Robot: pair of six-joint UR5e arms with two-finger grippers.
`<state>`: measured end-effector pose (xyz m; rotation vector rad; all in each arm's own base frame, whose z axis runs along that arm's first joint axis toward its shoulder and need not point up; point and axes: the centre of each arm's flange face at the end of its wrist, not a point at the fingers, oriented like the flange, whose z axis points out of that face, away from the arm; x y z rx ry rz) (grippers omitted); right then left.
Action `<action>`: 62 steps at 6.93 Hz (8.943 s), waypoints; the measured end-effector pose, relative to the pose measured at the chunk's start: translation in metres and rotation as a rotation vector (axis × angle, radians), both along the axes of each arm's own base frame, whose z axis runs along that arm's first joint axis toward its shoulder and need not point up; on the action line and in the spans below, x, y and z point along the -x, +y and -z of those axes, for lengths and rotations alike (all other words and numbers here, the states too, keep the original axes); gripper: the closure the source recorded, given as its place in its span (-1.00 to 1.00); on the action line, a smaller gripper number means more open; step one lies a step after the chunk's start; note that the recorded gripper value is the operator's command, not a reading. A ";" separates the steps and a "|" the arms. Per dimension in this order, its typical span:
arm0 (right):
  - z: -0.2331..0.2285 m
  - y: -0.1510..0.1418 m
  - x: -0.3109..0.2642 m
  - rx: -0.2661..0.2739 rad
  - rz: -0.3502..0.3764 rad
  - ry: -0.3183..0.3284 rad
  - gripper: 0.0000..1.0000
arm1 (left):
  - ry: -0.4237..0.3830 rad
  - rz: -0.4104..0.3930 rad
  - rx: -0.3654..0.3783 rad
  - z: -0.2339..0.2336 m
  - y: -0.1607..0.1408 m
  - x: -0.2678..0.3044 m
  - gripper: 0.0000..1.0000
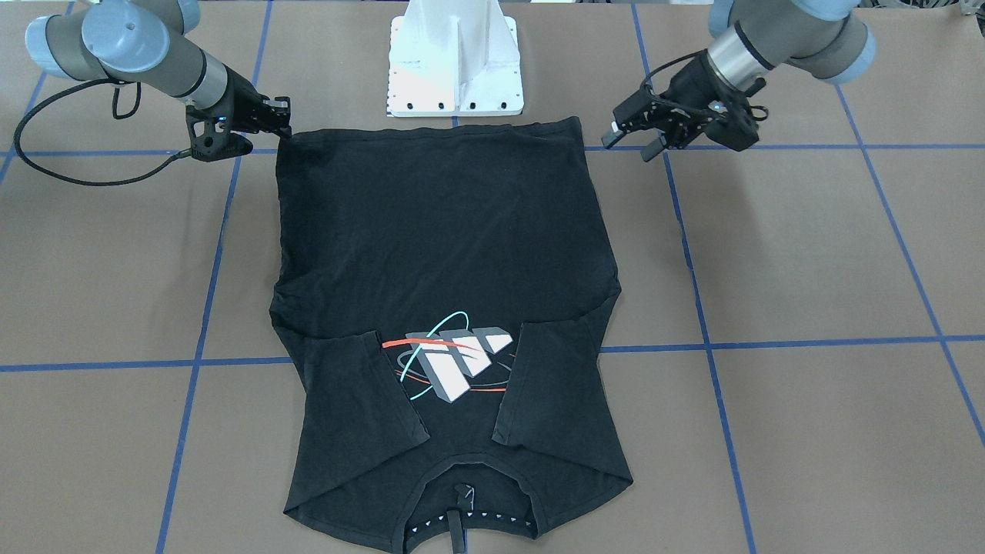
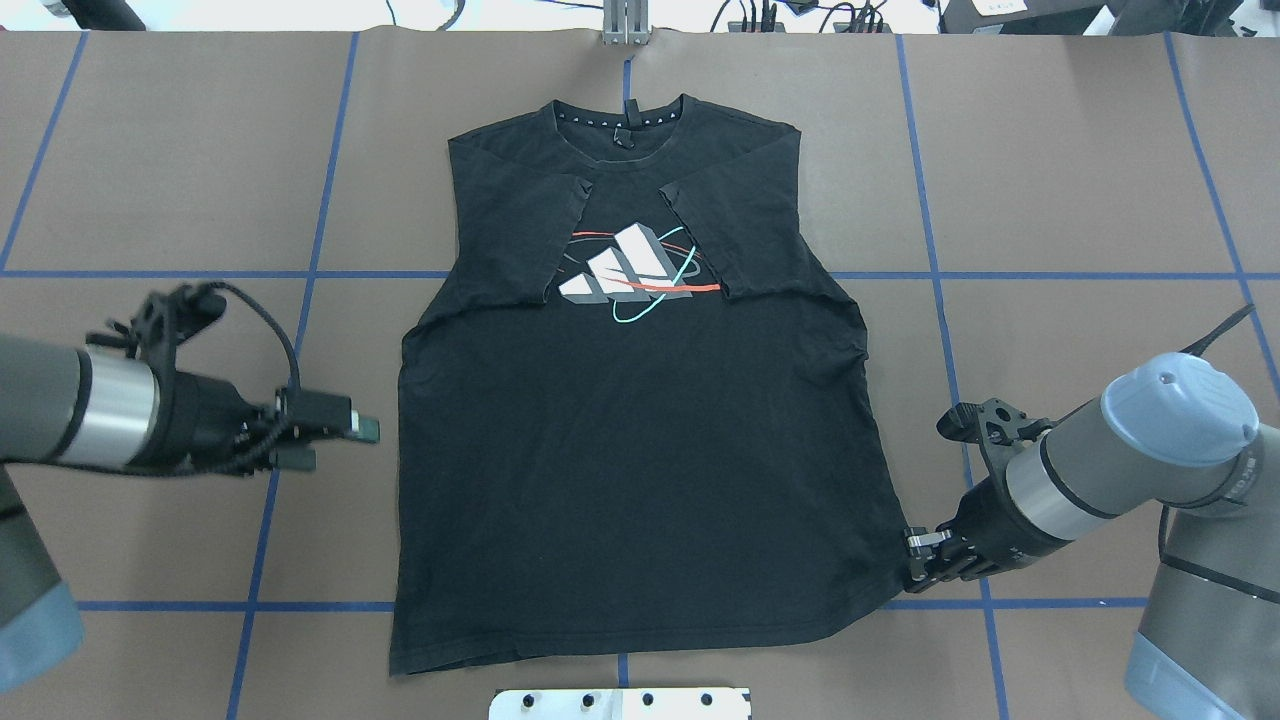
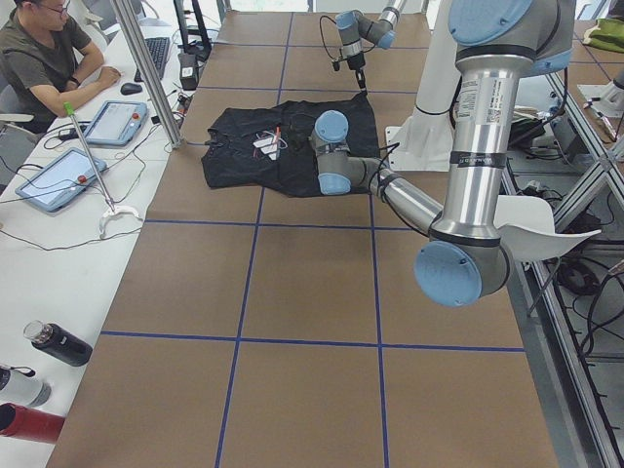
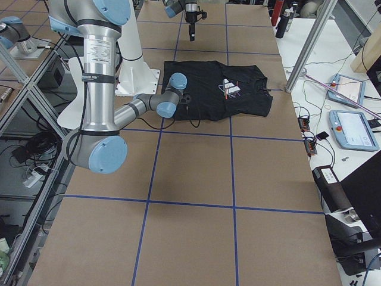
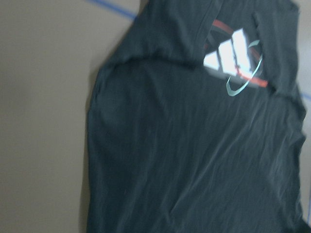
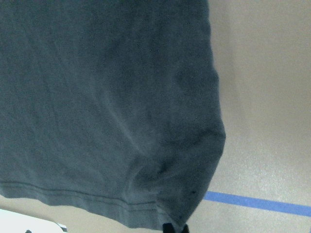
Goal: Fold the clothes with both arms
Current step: 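Move the left gripper to the other hem corner and grasp it, then lift both hem corners and carry them toward the collar with both grippers, then lower the hem onto the collar with both grippers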
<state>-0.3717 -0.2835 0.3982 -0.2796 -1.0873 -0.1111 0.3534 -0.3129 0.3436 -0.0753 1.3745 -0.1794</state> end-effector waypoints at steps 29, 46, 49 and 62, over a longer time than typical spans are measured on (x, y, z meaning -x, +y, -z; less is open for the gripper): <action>0.030 -0.022 -0.025 0.000 -0.027 -0.069 1.00 | -0.183 -0.059 0.168 -0.019 0.122 -0.135 0.50; 0.009 0.049 -0.089 0.200 0.165 -0.181 1.00 | -0.092 -0.239 0.170 0.040 0.172 -0.015 1.00; 0.020 -0.036 -0.105 0.142 -0.021 -0.239 1.00 | -0.026 -0.135 0.143 0.060 0.094 0.021 1.00; 0.014 -0.300 -0.106 0.097 -0.431 -0.183 1.00 | -0.139 0.303 -0.003 0.021 -0.205 0.031 1.00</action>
